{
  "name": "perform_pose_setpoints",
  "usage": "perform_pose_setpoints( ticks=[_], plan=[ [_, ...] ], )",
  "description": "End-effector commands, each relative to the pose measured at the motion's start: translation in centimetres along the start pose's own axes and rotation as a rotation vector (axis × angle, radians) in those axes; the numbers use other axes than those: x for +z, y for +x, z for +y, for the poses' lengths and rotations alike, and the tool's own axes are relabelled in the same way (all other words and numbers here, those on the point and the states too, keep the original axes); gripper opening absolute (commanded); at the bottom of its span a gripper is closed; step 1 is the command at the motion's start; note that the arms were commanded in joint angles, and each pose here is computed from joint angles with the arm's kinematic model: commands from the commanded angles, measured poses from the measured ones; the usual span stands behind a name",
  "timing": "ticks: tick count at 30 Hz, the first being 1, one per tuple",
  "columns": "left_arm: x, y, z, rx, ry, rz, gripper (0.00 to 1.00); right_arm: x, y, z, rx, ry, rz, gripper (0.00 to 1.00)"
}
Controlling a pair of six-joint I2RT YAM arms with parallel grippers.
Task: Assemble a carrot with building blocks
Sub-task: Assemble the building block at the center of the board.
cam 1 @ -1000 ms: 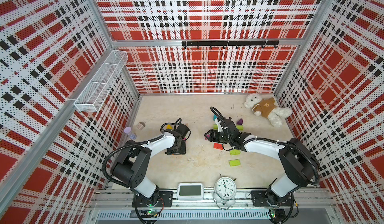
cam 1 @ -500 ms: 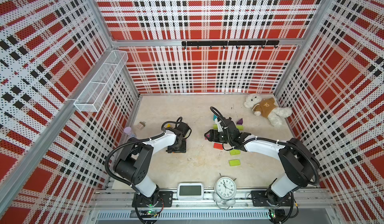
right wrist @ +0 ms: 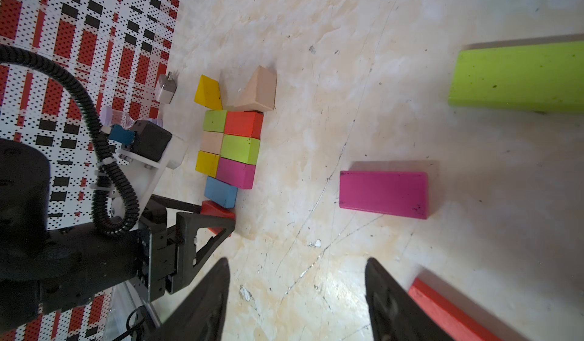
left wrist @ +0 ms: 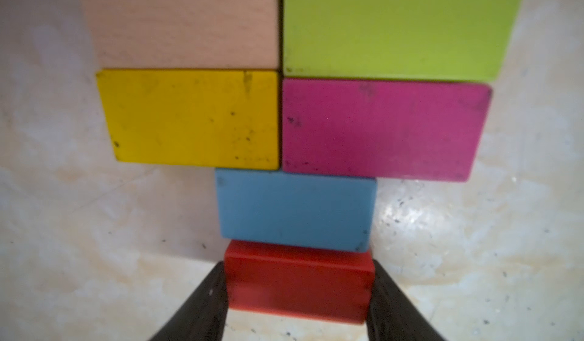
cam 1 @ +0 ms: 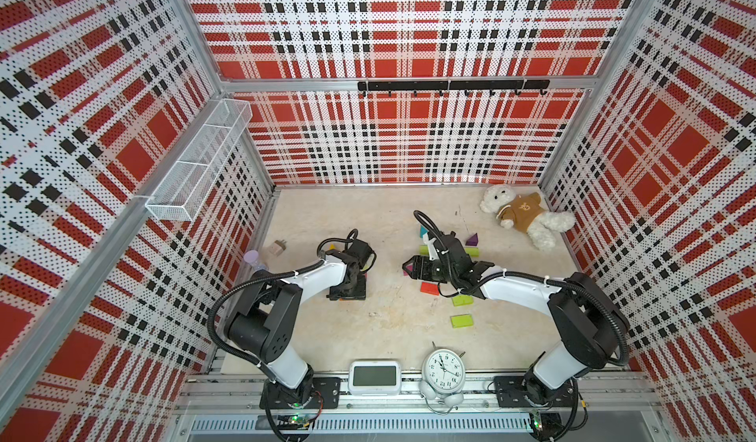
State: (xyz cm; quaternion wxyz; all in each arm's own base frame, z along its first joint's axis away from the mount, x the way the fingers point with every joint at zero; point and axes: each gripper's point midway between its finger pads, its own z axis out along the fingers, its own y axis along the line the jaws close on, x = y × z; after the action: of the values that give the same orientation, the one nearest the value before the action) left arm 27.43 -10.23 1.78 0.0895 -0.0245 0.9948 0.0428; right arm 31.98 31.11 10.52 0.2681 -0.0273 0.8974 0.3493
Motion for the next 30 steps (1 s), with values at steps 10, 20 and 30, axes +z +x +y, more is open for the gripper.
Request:
perform_pose_setpoints(
  ticks=[10,20,30],
  plan=[
    [0.30,-1.30,0.46,-0.017,-0.020,-0.028,0.63,-0.02,-1.61,1.09,0.001,-0.028,-0.043,0.69],
    [0.31,-1.44,0.57,-0.018,-0.023,-0.029,0.63,-0.05,-1.54,1.06,0.001,-0.027,-0.043,0.69],
    [0.32,-1.69,0.56,-0.017,-0.024,-0.034,0.63,-0.07,-1.47,0.95,0.003,-0.025,-0.042,0.69]
  ],
)
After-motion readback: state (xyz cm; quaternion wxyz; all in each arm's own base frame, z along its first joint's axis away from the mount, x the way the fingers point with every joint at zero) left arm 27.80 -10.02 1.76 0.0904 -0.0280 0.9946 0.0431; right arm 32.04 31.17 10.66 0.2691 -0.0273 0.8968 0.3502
